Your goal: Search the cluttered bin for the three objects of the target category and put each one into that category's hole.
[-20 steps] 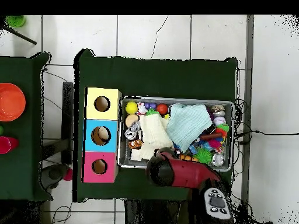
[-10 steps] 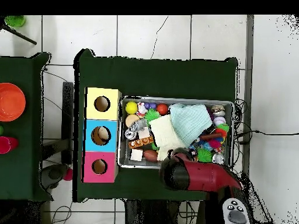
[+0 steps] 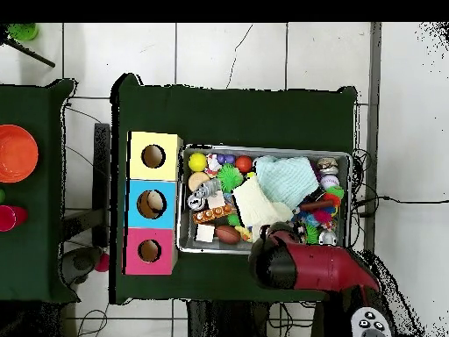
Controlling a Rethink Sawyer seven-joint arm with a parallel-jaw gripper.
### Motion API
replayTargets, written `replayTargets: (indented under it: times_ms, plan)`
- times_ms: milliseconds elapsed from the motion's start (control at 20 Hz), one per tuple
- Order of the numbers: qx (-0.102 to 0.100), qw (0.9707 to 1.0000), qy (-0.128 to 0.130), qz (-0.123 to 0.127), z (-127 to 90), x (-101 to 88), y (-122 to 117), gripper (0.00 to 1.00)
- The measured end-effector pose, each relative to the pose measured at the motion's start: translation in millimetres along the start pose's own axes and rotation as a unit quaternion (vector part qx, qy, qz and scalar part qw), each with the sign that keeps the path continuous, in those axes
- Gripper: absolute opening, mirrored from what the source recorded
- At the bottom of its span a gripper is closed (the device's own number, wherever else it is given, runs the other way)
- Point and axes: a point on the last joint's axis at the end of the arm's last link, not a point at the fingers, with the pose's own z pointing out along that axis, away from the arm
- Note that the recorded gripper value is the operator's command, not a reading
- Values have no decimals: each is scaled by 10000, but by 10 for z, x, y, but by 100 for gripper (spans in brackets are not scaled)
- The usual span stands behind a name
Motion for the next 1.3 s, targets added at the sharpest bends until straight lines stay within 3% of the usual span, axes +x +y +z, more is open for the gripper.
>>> replayTargets:
  times_ms: [400,850,1100,1300]
  plan:
    - [10,9997,-154,185,10,50,-449,0]
    - [-46,9992,-104,389,61,185,-851,0]
    - [-96,9990,-44,429,79,219,-919,0]
    - [-168,9992,-19,369,38,141,-861,0]
